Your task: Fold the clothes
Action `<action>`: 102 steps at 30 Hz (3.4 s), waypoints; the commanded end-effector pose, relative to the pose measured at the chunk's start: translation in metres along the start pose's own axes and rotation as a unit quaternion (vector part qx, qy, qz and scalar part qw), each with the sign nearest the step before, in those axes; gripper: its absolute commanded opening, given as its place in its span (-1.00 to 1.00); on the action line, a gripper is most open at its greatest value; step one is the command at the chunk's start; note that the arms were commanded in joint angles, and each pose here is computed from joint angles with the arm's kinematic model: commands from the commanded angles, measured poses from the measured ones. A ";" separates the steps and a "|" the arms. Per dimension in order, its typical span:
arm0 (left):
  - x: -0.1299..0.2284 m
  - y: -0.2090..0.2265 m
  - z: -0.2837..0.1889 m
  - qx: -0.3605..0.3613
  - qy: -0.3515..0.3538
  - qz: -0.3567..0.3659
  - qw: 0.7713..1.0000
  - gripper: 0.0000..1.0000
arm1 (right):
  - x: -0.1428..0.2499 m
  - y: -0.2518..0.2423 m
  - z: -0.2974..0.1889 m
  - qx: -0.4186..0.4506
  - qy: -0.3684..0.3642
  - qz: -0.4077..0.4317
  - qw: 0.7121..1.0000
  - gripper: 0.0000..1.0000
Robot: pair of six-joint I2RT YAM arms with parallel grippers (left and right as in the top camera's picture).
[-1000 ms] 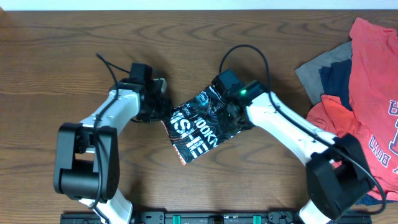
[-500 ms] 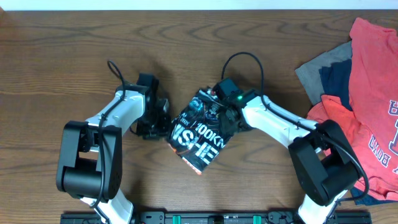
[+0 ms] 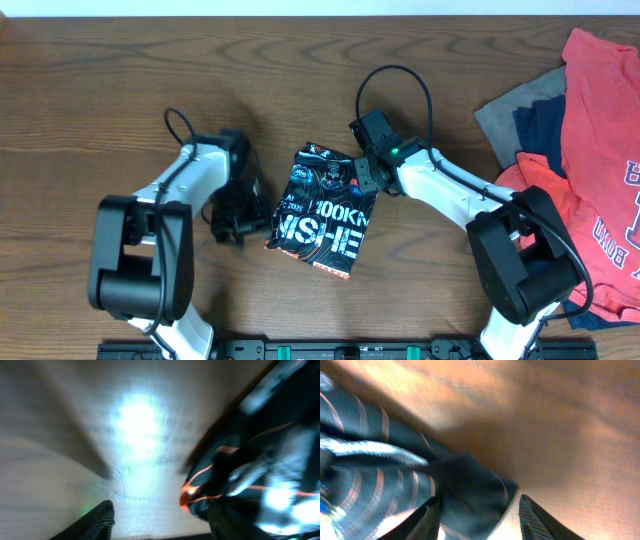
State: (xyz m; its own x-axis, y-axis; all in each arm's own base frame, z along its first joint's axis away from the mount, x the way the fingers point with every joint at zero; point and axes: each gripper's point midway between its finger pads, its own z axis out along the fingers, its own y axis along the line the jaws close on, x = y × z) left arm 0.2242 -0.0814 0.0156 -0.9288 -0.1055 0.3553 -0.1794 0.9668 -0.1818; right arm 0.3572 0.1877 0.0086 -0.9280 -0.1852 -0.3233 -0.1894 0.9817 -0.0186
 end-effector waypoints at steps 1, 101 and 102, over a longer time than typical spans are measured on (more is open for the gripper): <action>-0.039 -0.013 -0.049 0.028 -0.105 0.011 0.994 0.69 | -0.005 -0.004 -0.018 -0.001 -0.006 -0.004 1.000 0.06; -0.170 0.327 -0.244 0.211 -0.547 -0.277 0.761 0.96 | 0.015 -0.073 -0.135 0.020 -0.020 0.103 0.994 0.39; -0.165 0.321 -0.257 0.207 -0.557 -0.269 0.758 0.95 | 0.015 -0.073 -0.135 0.020 -0.021 0.103 0.994 0.42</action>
State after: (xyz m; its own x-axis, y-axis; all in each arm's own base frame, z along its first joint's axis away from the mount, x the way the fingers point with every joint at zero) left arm 0.3953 0.3106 0.0667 -0.3635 -0.8603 -0.3574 -0.5829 0.5093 -0.6331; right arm 0.3098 0.1105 0.1242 -0.9410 0.0000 -0.3385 -0.0026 1.0000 0.0073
